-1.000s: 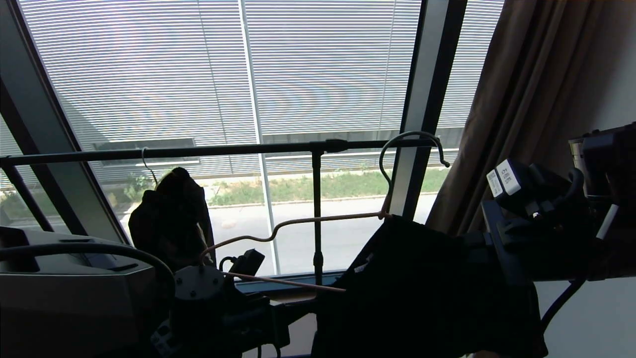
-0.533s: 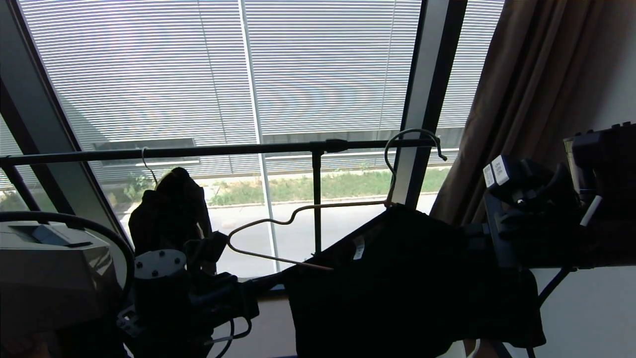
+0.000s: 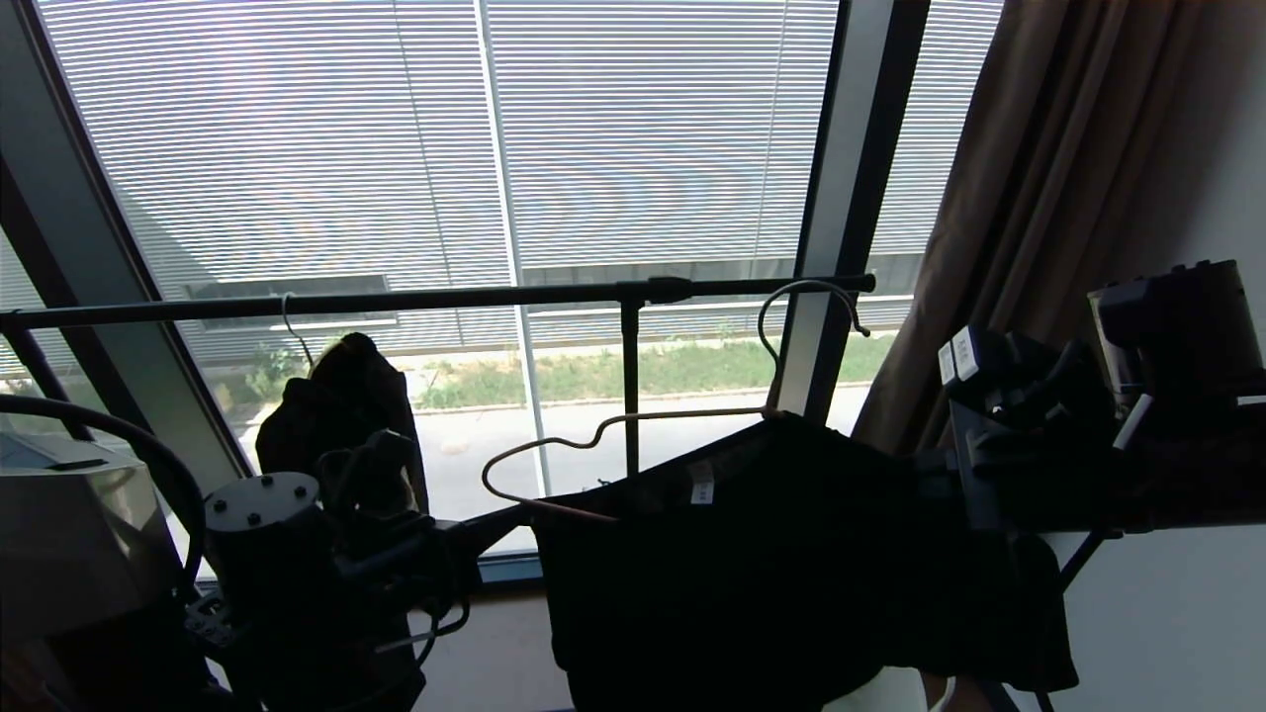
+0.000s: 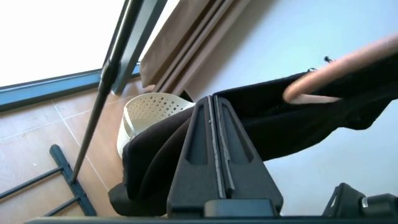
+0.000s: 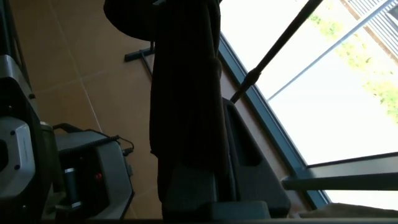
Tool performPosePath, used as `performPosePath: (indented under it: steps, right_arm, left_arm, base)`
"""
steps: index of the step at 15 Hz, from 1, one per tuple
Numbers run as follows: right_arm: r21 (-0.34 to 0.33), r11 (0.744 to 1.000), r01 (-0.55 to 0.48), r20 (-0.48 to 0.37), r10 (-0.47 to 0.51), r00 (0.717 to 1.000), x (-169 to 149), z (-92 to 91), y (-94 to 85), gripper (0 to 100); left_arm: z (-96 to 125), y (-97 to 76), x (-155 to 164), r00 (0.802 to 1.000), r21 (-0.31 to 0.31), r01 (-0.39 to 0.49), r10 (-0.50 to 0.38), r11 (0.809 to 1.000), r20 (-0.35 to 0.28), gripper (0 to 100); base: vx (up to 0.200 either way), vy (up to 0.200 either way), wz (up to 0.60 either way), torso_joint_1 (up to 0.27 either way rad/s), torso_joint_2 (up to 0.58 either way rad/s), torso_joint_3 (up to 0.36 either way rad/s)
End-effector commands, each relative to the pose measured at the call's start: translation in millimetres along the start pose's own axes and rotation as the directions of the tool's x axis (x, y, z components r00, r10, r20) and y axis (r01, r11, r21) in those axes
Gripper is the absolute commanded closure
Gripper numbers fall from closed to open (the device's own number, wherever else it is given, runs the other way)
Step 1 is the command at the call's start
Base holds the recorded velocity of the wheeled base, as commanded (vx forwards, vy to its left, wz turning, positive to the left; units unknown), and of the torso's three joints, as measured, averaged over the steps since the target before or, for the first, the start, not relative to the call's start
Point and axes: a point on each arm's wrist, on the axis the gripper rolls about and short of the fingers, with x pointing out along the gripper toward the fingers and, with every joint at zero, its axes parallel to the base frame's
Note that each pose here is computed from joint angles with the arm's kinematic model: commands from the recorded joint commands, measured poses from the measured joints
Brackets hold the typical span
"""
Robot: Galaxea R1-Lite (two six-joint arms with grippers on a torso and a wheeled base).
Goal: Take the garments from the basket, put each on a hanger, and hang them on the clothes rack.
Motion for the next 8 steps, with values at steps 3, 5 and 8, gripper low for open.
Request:
performPosePath:
  steps: [3,5,8]
  right_arm:
    - [-0.001,1.000,0.021,-0.039,-0.021,0.999,6.2,-7.2,-6.9,100]
    - [-0.004,0.999,0.052,-0.062,-0.052,0.997,7.5,-8.7,-8.7,100]
    - [0.000,0.998,0.059,-0.067,-0.059,0.996,6.6,-10.4,-10.4,100]
  left_arm:
    - [9.4,2.2,-4.8,0.999,0.017,-0.011,0.010,1.000,0.040,100]
    - [10.1,2.4,-5.7,0.999,0.017,-0.013,0.012,1.000,0.043,100]
    - [13.2,1.7,-7.8,0.998,0.021,-0.013,0.012,1.000,0.056,100]
  base:
    - [0.000,0.000,0.00,0.000,0.00,0.000]
    - [0.000,0.000,0.00,0.000,0.00,0.000]
    - [0.000,0.000,0.00,0.000,0.00,0.000]
